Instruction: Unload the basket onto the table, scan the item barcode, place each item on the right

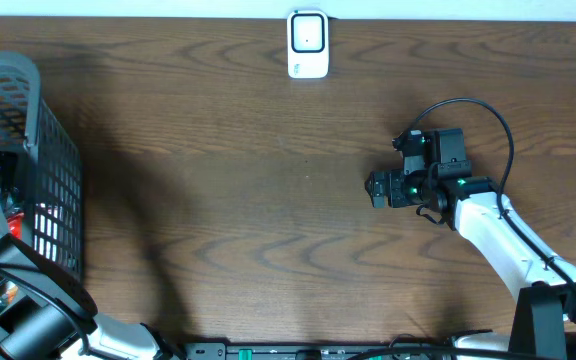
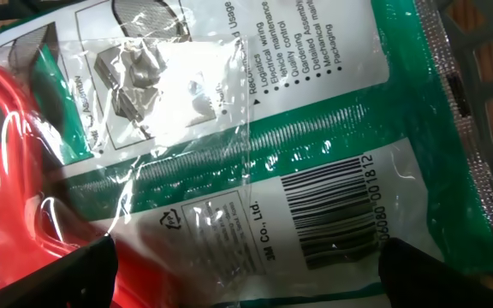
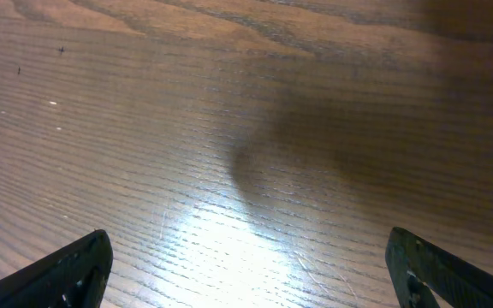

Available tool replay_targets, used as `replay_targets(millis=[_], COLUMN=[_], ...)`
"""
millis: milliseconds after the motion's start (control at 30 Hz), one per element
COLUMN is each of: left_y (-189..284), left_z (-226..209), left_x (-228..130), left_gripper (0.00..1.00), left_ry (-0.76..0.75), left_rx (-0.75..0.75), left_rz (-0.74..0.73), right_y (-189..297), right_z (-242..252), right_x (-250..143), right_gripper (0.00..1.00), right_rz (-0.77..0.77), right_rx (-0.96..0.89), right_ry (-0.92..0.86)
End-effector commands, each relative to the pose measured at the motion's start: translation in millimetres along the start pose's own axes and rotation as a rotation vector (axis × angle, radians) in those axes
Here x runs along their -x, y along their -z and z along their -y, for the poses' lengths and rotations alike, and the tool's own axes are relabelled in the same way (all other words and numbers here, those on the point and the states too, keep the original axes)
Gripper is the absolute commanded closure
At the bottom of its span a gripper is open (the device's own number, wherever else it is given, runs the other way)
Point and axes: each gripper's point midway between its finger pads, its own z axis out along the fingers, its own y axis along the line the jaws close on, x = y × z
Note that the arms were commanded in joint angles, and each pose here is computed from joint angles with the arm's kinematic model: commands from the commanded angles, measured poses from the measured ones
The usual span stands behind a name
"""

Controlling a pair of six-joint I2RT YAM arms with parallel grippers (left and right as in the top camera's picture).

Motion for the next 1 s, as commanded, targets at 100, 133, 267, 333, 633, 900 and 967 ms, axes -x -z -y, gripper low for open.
replay_targets(millis=[100, 133, 267, 333, 633, 900, 967], left_y=[-3, -3, -3, -3, -11, -29, -33], left_z=[-16, -18, -27, -31, -62, -76, -78], left_x=[3, 3, 3, 4, 7, -6, -10], left_gripper=[0.02, 0.03, 0.02, 0.02, 0.02, 0.02, 0.02], left_ry=[0.005, 0.004, 0.007, 0.013, 0.054, 0.046, 0.042], left_rx=[0.077, 0.086, 0.118, 0.127, 0.195, 0.252, 0.263], left_rz=[0.022, 0.024, 0.02, 0.016, -0.02, -0.082, -0.097], right_y=[-4, -4, -4, -4, -4, -4, -4], right_z=[-3, -3, -3, -3, -4, -4, -4], right_x=[-5, -5, -5, -5, -5, -4, -4], right_gripper=[0.01, 0.01, 0.01, 0.01, 0.01, 0.01, 0.01], right_rz=[-0.015, -0.015, -0.015, -0.015, -0.015, -0.013, -0.013], right_rx=[0.008, 0.008, 0.008, 0.008, 0.013, 0.013, 0.013], right_ry=[0.018, 0.018, 0.018, 0.018, 0.018, 0.018, 0.018])
